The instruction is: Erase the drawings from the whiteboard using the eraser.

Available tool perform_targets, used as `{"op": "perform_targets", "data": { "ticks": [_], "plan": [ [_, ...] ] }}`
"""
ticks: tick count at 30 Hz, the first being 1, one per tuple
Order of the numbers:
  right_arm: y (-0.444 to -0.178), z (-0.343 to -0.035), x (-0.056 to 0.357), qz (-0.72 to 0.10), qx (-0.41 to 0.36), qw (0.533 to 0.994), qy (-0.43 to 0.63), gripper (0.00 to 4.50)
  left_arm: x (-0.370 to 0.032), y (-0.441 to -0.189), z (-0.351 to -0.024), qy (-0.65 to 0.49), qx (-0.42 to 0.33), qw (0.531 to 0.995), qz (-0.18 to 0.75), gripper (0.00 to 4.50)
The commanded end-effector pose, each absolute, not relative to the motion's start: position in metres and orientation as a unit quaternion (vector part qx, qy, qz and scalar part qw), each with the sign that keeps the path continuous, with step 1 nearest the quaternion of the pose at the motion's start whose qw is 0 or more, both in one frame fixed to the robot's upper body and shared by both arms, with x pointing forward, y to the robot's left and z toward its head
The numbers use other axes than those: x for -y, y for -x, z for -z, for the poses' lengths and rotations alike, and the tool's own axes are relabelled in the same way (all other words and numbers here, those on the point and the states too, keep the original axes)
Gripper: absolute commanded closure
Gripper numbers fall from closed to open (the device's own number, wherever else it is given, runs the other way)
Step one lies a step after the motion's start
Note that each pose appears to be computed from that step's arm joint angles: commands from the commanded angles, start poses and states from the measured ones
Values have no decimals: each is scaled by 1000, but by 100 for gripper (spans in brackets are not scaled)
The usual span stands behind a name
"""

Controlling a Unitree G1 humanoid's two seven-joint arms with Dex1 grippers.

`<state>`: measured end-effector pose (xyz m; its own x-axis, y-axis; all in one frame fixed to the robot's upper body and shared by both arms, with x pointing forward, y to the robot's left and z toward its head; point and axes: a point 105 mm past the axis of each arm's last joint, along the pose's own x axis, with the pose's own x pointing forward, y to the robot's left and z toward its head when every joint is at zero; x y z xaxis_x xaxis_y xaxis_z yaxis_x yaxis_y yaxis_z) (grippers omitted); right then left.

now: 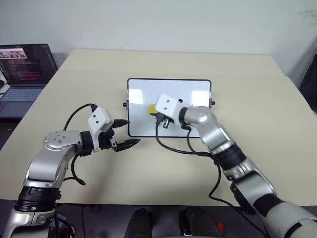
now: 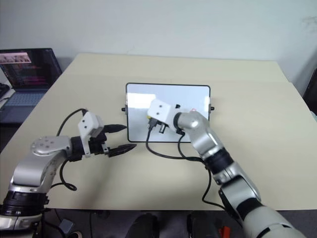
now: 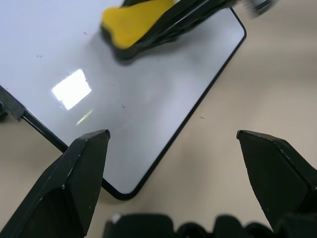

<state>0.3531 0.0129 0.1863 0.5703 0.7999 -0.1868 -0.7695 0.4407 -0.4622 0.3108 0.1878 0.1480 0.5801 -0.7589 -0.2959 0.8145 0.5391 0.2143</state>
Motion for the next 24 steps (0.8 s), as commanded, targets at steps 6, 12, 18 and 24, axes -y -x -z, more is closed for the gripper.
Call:
{"op": "perform_targets", "data": {
  "ticks": [6,12,18,24],
  "plan": [
    [-298,-208,45,-417,49,892,166,351,-184,-317,-169,-170,-24,875,452,0],
    [-293,-159,83,-339,-18,923,179,351,-186,-316,-169,-175,-28,870,460,0],
    [-291,-158,66,-360,-1,913,189,351,-181,-319,-172,-178,-25,865,468,0],
    [-307,-173,36,-388,24,896,213,351,-181,-310,-161,-168,-46,863,474,0]
  ]
}}
